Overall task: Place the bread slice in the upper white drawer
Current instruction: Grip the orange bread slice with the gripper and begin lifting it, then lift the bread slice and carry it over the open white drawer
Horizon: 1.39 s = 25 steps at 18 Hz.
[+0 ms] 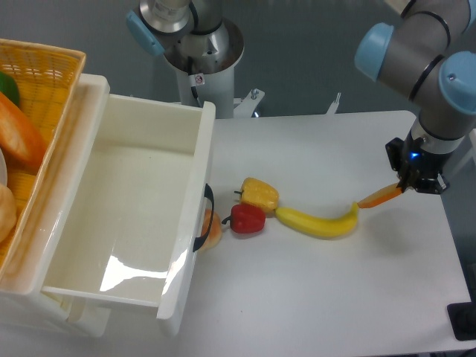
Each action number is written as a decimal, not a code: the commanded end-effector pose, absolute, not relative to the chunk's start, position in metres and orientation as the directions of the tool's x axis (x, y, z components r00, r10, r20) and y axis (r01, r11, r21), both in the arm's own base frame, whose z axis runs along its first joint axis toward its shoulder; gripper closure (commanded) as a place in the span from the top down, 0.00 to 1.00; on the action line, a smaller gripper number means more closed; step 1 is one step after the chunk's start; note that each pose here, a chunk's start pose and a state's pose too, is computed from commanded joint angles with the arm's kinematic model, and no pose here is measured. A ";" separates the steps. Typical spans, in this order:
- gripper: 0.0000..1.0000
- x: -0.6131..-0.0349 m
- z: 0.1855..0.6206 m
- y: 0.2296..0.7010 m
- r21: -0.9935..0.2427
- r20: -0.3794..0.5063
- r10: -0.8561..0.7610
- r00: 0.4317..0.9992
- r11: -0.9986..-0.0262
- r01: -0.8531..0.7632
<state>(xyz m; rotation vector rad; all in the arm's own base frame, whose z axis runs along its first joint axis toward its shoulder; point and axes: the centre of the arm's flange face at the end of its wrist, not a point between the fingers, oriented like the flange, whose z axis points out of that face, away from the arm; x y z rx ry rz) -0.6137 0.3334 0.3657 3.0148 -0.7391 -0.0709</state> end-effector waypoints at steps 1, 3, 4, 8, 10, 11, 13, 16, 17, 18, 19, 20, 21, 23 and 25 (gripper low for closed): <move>0.00 -0.613 0.365 0.333 0.046 -0.034 -0.462 0.886 -0.887 -0.460; 0.00 -0.611 0.368 0.337 0.047 -0.039 -0.464 0.885 -0.885 -0.462; 0.00 -0.610 0.370 0.338 0.050 -0.041 -0.466 0.884 -0.885 -0.464; 0.00 -0.583 0.413 0.357 0.012 -0.111 -0.456 0.883 -0.889 -0.457; 0.00 -0.568 0.445 0.361 -0.054 -0.161 -0.391 0.906 -0.913 -0.404; 0.00 -0.559 0.457 0.362 -0.080 -0.176 -0.370 0.912 -0.918 -0.388; 0.00 -0.537 0.474 0.369 -0.096 -0.194 -0.371 0.908 -0.914 -0.394; 0.00 -0.506 0.508 0.371 -0.163 -0.227 -0.287 0.931 -0.931 -0.327; 0.00 -0.495 0.523 0.370 -0.198 -0.242 -0.257 0.936 -0.931 -0.307; 0.00 -0.486 0.535 0.370 -0.230 -0.250 -0.229 0.941 -0.930 -0.288; 0.00 -0.475 0.547 0.370 -0.265 -0.252 -0.189 0.949 -0.930 -0.256; 0.00 -0.459 0.562 0.371 -0.304 -0.252 -0.136 0.958 -0.929 -0.212; 0.00 -0.443 0.572 0.374 -0.341 -0.242 -0.090 0.966 -0.924 -0.171; 0.00 -0.413 0.589 0.389 -0.408 -0.212 -0.032 0.977 -0.905 -0.119; 0.00 -0.388 0.605 0.399 -0.472 -0.174 0.020 0.985 -0.879 -0.066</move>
